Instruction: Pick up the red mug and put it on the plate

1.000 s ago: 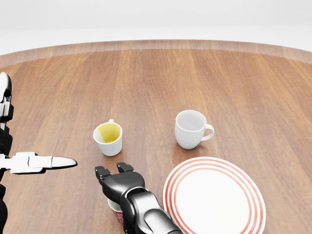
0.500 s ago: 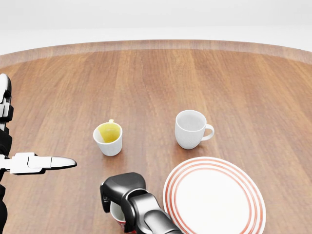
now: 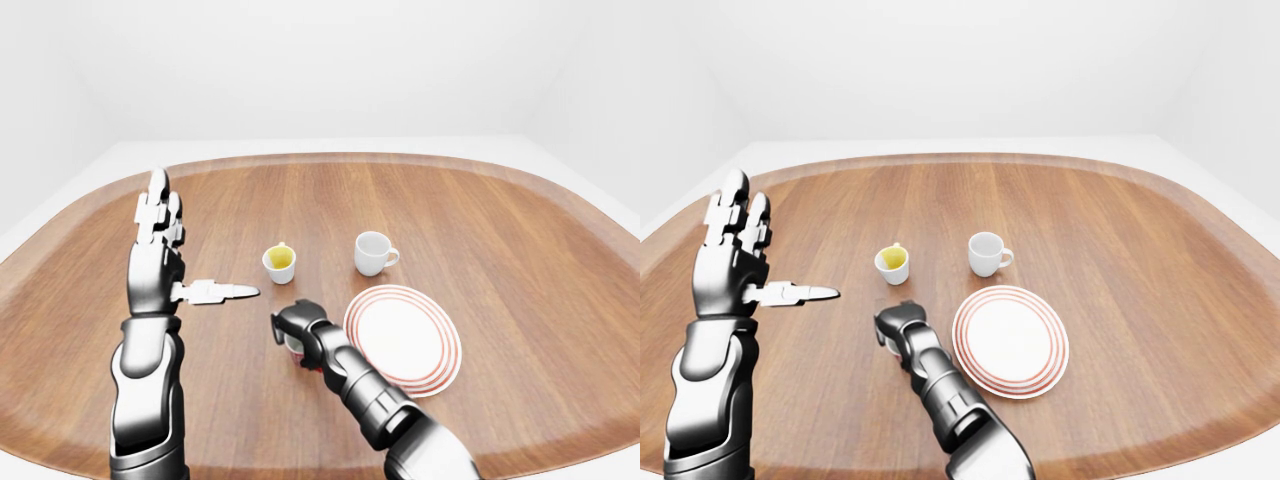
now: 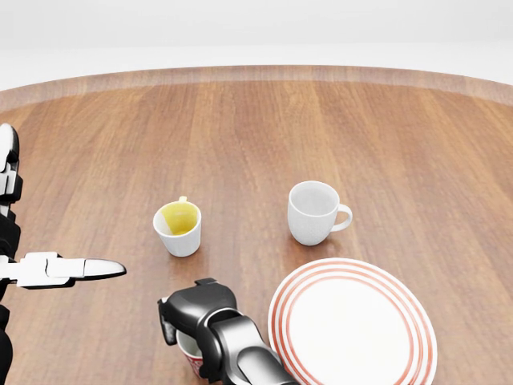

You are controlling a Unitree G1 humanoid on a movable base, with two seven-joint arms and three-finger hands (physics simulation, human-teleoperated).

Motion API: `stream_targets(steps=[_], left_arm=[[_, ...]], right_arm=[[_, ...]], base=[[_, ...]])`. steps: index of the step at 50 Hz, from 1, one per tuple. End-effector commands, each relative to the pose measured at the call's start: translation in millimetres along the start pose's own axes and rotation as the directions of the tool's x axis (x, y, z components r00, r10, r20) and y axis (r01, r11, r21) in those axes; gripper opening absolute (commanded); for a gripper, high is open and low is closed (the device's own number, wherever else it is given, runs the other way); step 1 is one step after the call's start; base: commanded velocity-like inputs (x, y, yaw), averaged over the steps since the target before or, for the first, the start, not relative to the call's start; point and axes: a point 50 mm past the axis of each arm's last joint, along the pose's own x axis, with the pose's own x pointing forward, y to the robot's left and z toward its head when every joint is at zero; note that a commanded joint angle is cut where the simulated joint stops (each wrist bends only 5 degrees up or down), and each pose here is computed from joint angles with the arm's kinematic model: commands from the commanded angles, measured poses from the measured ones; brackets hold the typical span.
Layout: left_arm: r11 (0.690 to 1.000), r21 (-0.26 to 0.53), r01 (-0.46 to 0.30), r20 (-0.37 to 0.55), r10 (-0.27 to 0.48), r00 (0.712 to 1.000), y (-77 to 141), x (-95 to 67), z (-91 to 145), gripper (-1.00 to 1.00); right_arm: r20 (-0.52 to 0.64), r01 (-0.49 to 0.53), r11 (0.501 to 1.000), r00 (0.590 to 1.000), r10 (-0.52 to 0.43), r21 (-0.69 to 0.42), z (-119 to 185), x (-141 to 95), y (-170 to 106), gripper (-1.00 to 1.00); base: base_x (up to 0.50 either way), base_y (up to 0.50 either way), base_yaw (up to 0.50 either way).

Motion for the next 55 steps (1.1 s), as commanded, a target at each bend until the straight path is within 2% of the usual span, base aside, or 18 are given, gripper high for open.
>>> stream_targets(steps=[1,25,37,55], left_arm=[[1.0,0.0,0.0,0.003,0.0,1.0,-0.4,0.1,0.7,1.0],[1.0,0.002,0.001,0.015,-0.001,1.0,0.2,1.2,3.2,1.0],[1.0,0.006,0.005,0.026,-0.005,1.0,-0.5,1.4,5.9,1.0],[1.0,0.011,0.011,0.037,-0.011,0.999,-2.6,1.2,8.6,1.0]], right_arm=[[0.006,0.018,0.997,1.0,-0.017,-0.079,4.6,-8.0,-16.0,-1.0],[-0.029,0.049,0.986,0.998,-0.054,-0.162,4.6,-33.0,-44.6,-1.0],[-0.047,0.096,0.98,0.993,-0.106,-0.172,3.0,-54.2,-72.4,-1.0],[-0.037,0.319,0.931,0.943,-0.33,-0.175,1.6,-88.7,-121.0,-1.0]], base=[[0.0,0.0,0.0],[0.0,0.0,0.0],[0.0,0.0,0.0],[0.0,0.0,0.0]])
